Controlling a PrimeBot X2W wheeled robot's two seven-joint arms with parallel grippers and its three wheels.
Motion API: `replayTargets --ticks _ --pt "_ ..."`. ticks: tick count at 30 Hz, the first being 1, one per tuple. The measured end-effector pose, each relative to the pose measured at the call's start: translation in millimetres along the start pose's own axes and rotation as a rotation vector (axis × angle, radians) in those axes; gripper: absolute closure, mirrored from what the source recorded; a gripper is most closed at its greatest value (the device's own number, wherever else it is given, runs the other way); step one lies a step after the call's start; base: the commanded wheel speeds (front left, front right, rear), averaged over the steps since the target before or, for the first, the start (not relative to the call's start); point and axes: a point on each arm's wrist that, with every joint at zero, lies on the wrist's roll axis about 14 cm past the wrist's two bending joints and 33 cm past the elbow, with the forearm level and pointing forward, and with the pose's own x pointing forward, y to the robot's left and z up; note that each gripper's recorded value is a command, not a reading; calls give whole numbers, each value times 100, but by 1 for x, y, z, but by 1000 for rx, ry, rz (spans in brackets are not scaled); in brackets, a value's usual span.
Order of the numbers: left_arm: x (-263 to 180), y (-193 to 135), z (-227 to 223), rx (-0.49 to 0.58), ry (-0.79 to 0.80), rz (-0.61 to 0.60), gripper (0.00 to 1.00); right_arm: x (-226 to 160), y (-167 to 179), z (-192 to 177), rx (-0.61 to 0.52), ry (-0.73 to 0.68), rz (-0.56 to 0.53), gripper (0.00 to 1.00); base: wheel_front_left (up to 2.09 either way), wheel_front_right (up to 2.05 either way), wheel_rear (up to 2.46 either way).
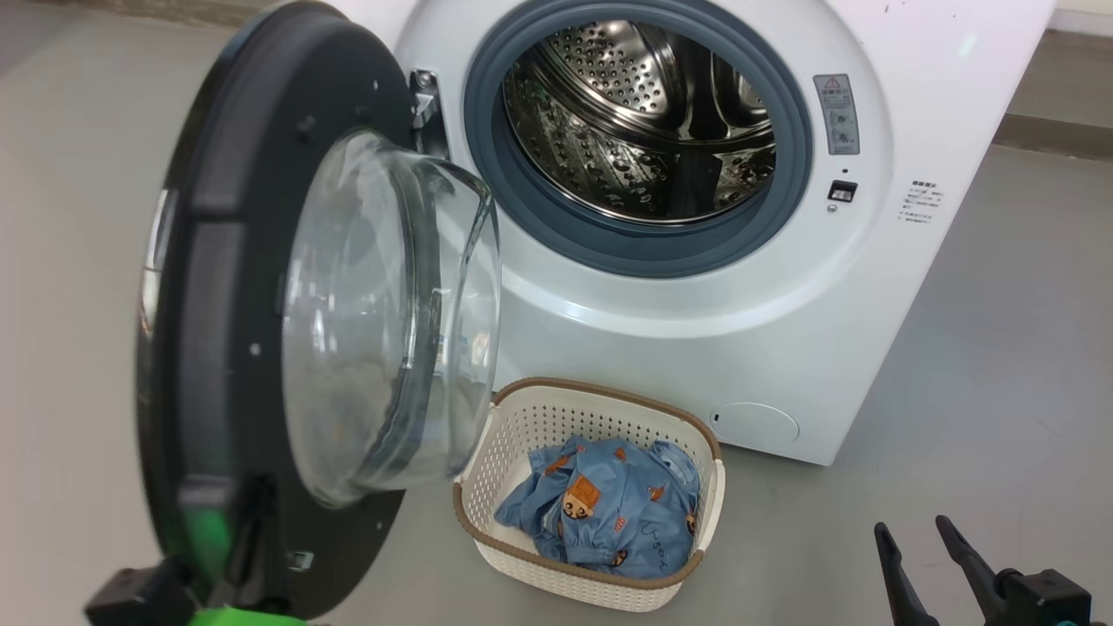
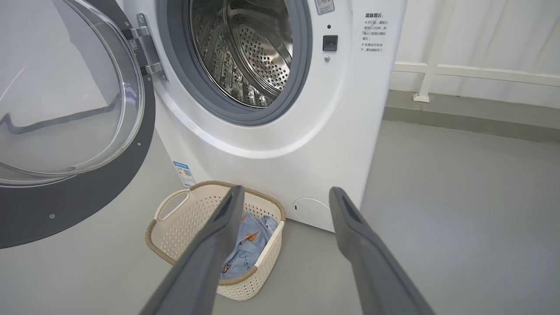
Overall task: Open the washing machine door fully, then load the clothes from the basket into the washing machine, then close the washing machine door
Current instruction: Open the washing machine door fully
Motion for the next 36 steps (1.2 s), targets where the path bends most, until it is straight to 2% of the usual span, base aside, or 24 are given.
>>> replayTargets --ticks 8,19,36 --pt "12 50 6 27 -37 140 100 0 8 2 -2 -4 22 0 0 0 0" --pt "39 102 5 116 -48 262 100 -11 -4 -7 -11 23 -4 0 0 0 0" --pt "59 129 9 141 -41 322 100 -18 -12 -8 -9 26 -33 0 0 0 0"
